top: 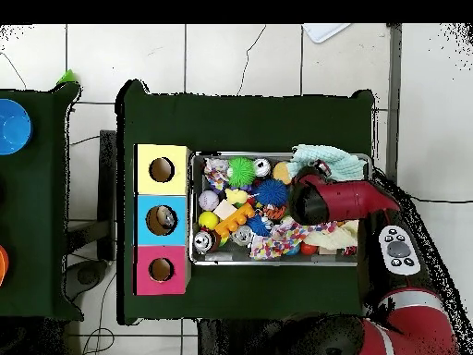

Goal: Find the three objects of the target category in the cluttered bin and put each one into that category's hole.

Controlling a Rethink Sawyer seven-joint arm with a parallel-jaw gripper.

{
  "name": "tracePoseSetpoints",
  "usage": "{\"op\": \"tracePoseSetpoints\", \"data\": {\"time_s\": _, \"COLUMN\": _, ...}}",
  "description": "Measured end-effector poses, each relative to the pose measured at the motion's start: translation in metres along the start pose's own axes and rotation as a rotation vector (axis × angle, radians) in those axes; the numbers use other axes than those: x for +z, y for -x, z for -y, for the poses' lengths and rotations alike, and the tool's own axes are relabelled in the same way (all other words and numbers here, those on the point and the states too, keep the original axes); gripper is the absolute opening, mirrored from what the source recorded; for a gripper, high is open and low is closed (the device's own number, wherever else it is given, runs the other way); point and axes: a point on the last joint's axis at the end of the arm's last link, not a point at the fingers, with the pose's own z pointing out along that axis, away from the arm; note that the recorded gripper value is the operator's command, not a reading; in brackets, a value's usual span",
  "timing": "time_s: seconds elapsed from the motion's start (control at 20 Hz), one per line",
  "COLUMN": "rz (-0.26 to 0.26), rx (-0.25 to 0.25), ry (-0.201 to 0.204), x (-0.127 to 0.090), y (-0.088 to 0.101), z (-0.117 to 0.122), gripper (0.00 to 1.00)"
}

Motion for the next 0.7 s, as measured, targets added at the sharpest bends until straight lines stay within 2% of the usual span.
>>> {"op": "tracePoseSetpoints", "data": {"time_s": 0.2, "rz": 0.002, "rx": 0.010, "ry": 0.006, "x": -0.005, "y": 0.000, "z": 0.000, "gripper": 0.00}}
{"op": "tracePoseSetpoints", "data": {"time_s": 0.35, "rz": -0.007, "rx": 0.044, "ry": 0.031, "x": -0.018, "y": 0.001, "z": -0.003, "gripper": 0.00}}
{"op": "tracePoseSetpoints", "data": {"time_s": 0.6, "rz": -0.047, "rx": 0.102, "ry": 0.090, "x": -0.055, "y": 0.005, "z": -0.012, "gripper": 0.00}}
{"op": "tracePoseSetpoints", "data": {"time_s": 0.65, "rz": -0.058, "rx": 0.116, "ry": 0.109, "x": -0.071, "y": 0.010, "z": -0.017, "gripper": 0.00}}
{"op": "tracePoseSetpoints", "data": {"time_s": 0.7, "rz": -0.061, "rx": 0.118, "ry": 0.113, "x": -0.076, "y": 0.013, "z": -0.019, "gripper": 0.00}}
